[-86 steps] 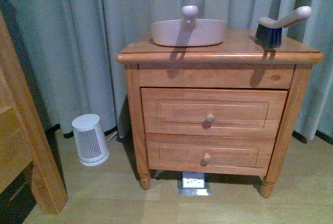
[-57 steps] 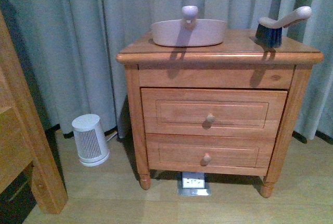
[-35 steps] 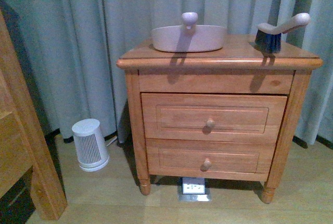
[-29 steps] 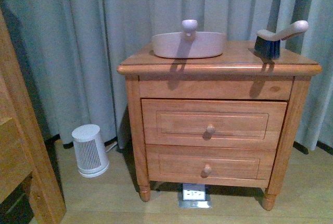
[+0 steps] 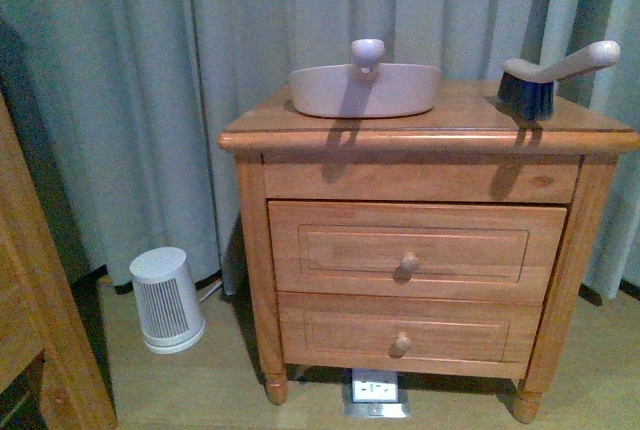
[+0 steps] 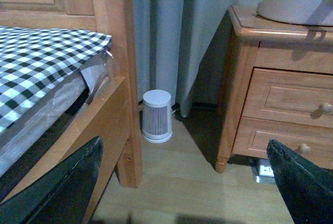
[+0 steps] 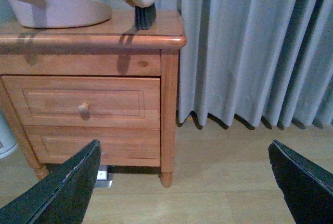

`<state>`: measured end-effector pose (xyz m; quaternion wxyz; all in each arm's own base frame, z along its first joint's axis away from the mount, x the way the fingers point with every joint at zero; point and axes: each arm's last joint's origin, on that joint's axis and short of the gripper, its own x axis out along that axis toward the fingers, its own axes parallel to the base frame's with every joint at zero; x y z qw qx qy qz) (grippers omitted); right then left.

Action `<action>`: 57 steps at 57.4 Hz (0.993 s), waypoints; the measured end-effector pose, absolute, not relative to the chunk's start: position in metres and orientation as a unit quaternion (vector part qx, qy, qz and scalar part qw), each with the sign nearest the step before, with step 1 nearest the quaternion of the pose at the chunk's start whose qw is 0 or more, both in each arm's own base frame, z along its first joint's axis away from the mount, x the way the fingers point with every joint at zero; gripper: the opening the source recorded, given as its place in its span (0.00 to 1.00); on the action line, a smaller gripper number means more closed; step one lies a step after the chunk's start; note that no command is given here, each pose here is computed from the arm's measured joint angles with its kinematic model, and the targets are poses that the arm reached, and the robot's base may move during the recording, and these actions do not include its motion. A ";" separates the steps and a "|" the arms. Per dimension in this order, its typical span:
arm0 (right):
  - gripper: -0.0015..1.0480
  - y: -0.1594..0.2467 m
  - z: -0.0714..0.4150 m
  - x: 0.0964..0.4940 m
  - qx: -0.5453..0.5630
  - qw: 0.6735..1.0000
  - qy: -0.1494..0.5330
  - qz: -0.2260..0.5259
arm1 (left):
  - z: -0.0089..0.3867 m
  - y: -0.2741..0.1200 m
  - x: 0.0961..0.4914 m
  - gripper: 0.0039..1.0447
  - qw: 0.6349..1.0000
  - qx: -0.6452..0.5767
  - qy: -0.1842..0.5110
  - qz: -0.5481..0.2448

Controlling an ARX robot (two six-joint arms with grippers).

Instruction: Clean up trash

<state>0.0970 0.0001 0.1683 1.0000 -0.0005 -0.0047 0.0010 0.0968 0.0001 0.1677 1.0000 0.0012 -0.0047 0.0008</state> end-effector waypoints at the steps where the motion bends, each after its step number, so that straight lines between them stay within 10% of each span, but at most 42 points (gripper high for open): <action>1: 0.93 0.000 0.168 0.097 0.000 1.000 -0.005 0.001 | 0.168 0.000 0.097 0.93 1.000 0.001 -0.005 0.001; 57: 0.93 0.000 0.168 0.097 0.000 1.000 -0.005 0.001 | 0.168 0.000 0.097 0.93 1.000 0.001 -0.005 0.001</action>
